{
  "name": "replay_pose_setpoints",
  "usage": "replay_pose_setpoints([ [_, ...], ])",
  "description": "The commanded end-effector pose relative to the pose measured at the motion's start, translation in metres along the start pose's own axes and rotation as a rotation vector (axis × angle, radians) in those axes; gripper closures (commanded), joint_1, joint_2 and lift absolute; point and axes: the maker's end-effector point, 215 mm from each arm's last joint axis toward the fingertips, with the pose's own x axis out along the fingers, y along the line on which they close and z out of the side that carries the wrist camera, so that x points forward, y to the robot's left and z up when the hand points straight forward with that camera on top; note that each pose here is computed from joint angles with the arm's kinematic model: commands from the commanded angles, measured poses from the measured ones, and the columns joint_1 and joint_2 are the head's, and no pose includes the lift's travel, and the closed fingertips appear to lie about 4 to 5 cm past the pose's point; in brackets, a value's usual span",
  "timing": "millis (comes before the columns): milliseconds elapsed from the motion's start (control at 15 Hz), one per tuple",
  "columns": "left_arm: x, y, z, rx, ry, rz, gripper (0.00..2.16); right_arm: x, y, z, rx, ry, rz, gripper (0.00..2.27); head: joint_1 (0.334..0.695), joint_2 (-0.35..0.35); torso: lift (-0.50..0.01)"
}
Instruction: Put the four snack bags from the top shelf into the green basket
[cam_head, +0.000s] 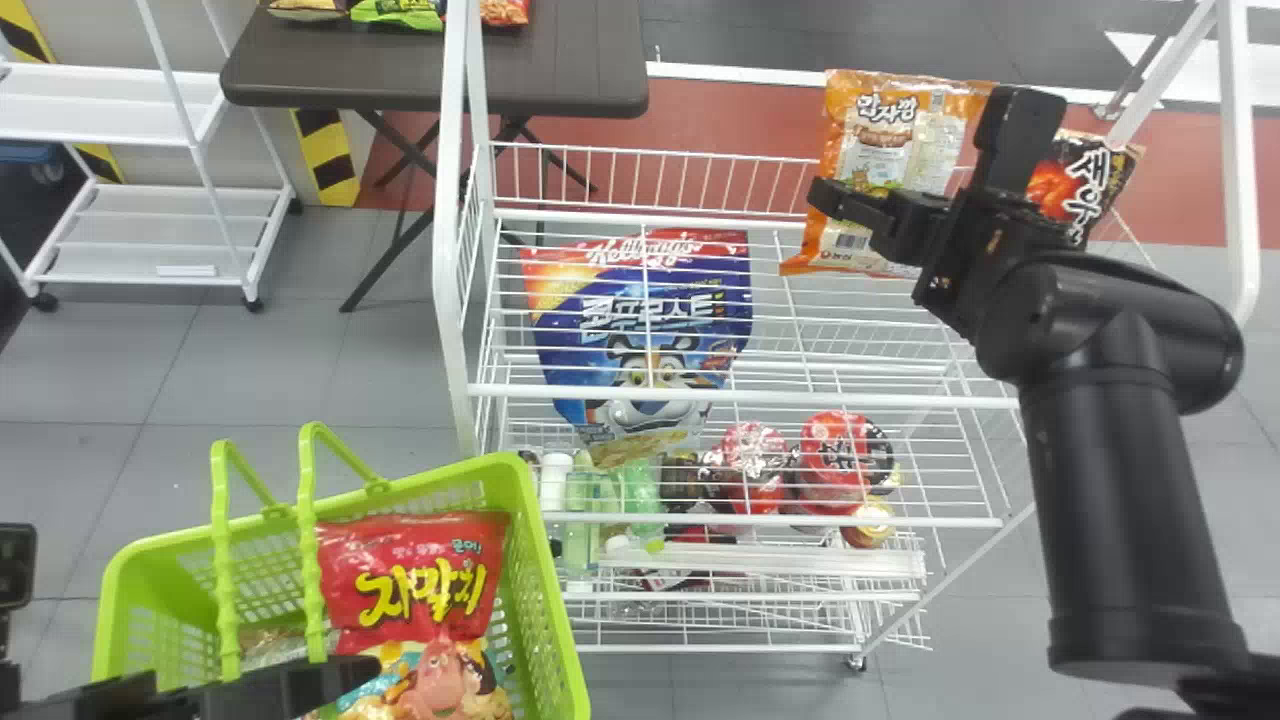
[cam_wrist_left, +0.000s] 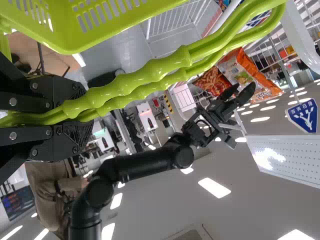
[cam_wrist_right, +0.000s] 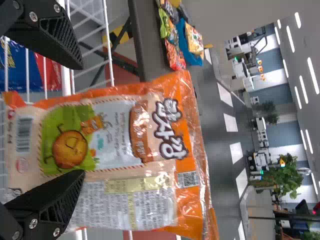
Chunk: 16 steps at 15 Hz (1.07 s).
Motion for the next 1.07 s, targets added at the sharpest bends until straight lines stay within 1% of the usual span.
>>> replay_pose_setpoints([
  [0, 0.002, -0.002, -0.001, 0.003, 0.004, -0.013, 2.15, 0.003, -0.02, 0.003, -0.056, 0.016, -0.093, 0.09, 0.695, -0.123, 0.0],
  [67, 0.003, -0.001, -0.001, 0.004, 0.005, -0.015, 2.15, 0.005, -0.027, -0.005, -0.086, 0.063, -0.139, 0.15, 0.695, -0.134, 0.0],
  [133, 0.002, 0.0, 0.0, 0.008, 0.004, -0.014, 2.15, 0.004, -0.033, -0.016, -0.101, 0.121, -0.166, 0.36, 0.695, -0.147, 0.0],
  [200, 0.002, 0.0, -0.001, 0.009, 0.008, -0.013, 2.15, 0.003, -0.035, -0.024, -0.101, 0.15, -0.17, 0.63, 0.695, -0.156, 0.0],
  [267, 0.002, 0.001, -0.001, 0.01, 0.008, -0.012, 2.15, 0.003, -0.032, -0.025, -0.104, 0.155, -0.166, 1.03, 0.695, -0.164, 0.0],
  [333, 0.001, 0.001, -0.001, 0.011, 0.009, -0.011, 2.15, 0.003, -0.031, -0.028, -0.107, 0.165, -0.166, 1.64, 0.695, -0.165, 0.0],
  [400, 0.001, 0.001, -0.001, 0.01, 0.01, -0.01, 2.15, 0.001, -0.031, -0.037, -0.102, 0.192, -0.17, 2.12, 0.695, -0.164, 0.0],
  [467, 0.0, 0.001, -0.001, 0.01, 0.011, -0.008, 2.15, 0.0, -0.033, -0.045, -0.105, 0.206, -0.188, 2.26, 0.695, -0.163, 0.0],
  [800, -0.006, 0.0, -0.003, 0.004, -0.002, -0.009, 2.15, -0.014, -0.032, -0.031, -0.1, 0.129, -0.182, 2.26, 0.695, -0.161, 0.0],
  [1000, -0.007, 0.0, -0.003, 0.008, -0.002, -0.006, 2.15, -0.047, -0.018, -0.008, -0.12, 0.043, -0.158, 2.26, 0.695, -0.16, 0.0],
])
